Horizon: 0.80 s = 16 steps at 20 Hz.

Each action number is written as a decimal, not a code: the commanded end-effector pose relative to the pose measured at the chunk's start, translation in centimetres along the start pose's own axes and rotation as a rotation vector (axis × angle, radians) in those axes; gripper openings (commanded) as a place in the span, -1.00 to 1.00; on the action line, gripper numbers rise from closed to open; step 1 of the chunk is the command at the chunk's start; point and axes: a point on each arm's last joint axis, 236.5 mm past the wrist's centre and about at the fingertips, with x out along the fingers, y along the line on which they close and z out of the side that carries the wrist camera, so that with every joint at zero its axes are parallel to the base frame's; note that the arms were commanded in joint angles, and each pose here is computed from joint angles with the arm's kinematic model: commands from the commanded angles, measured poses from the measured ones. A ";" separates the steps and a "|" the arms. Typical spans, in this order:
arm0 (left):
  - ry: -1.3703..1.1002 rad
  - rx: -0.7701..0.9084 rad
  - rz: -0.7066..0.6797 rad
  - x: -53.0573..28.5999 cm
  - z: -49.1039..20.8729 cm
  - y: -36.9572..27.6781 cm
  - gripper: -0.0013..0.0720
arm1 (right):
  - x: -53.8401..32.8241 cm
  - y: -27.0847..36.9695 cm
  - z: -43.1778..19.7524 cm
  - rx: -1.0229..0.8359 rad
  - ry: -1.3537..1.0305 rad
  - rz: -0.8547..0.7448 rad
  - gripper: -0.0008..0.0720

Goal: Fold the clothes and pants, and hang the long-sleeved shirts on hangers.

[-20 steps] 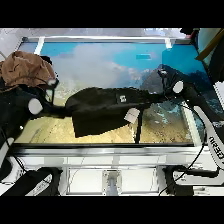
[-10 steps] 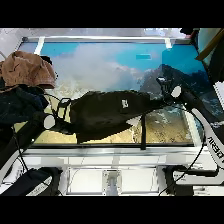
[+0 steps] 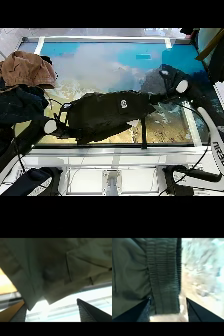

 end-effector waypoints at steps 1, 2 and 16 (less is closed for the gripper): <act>-0.058 -0.019 0.018 -3.5 -0.4 0.4 0.95 | -6.5 -2.2 2.1 -0.035 -0.088 -0.106 0.38; -0.118 -0.040 0.024 -5.0 0.1 0.6 0.95 | -7.5 -3.2 3.2 0.010 -0.152 -0.118 0.38; -0.987 -0.102 -0.006 -24.2 4.3 3.1 0.94 | 7.1 -4.8 -0.7 0.553 0.065 0.625 0.95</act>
